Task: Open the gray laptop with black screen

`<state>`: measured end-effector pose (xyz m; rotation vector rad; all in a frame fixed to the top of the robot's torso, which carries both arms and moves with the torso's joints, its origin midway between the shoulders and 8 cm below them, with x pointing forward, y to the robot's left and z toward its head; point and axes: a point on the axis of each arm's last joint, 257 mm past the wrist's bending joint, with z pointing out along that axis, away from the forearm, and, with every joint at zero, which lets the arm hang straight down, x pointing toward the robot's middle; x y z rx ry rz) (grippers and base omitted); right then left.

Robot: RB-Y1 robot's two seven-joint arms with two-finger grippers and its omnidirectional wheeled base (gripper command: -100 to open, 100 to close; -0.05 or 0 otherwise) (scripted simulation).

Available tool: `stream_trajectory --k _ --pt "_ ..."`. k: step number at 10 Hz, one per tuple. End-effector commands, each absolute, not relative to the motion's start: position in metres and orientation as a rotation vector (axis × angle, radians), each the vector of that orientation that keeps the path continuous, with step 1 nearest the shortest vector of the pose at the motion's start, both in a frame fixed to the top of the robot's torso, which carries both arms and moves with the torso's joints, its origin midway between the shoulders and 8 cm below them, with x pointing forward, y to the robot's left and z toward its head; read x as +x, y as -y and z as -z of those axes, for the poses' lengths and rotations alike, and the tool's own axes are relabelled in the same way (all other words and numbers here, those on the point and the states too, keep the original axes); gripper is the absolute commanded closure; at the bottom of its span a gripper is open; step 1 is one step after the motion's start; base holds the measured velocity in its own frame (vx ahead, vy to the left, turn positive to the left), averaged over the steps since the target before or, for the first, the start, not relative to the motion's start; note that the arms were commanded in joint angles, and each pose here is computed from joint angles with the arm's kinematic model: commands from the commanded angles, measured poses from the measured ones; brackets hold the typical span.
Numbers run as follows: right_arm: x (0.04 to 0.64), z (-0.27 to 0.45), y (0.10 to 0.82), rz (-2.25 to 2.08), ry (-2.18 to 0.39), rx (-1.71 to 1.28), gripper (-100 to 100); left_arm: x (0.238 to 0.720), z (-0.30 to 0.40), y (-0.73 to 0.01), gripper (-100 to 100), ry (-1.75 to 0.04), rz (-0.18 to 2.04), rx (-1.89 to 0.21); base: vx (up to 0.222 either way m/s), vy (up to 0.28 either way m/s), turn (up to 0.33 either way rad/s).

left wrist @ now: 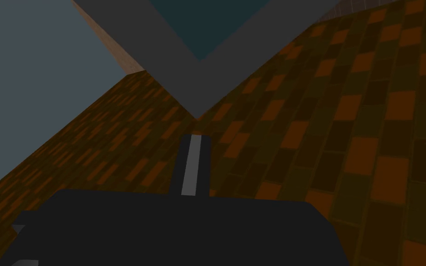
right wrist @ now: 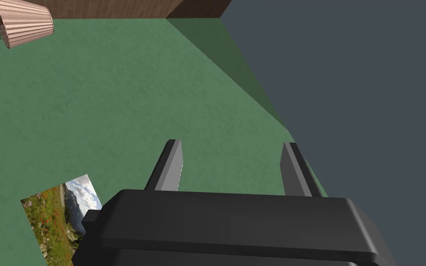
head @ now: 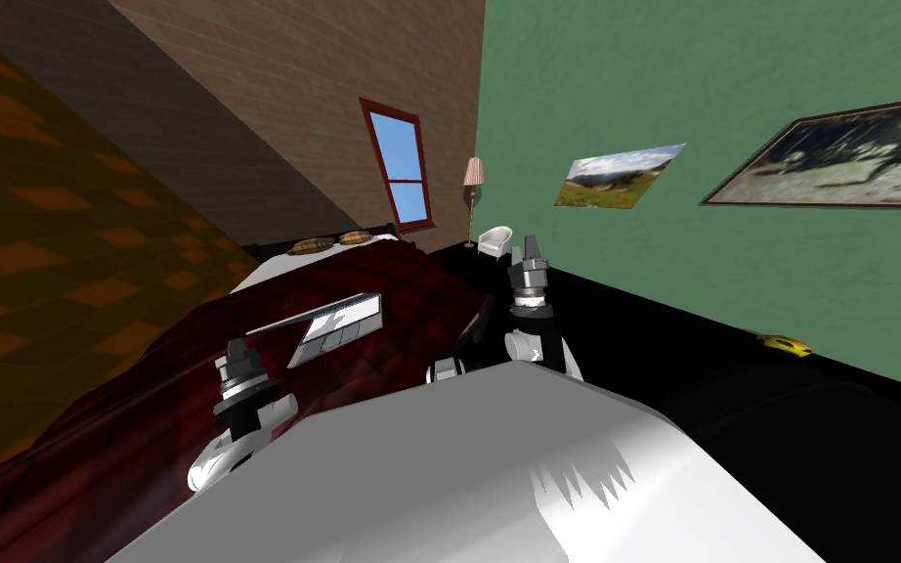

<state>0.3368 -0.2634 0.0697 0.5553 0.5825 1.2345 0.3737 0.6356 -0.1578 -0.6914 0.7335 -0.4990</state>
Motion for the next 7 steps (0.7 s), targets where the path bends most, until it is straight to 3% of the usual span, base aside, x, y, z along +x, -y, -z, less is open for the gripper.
stream_trajectory --k 1,7 --pt "0.337 -0.07 0.263 -1.235 -0.582 0.555 0 0.374 0.157 -0.636 100 -0.732 0.5 -0.689 -0.002 0.011 -0.014" --pt "0.337 -0.07 0.263 -1.235 -0.582 0.555 0 0.394 0.159 -0.587 100 -0.751 0.537 -0.611 0.001 -0.008 0.067"
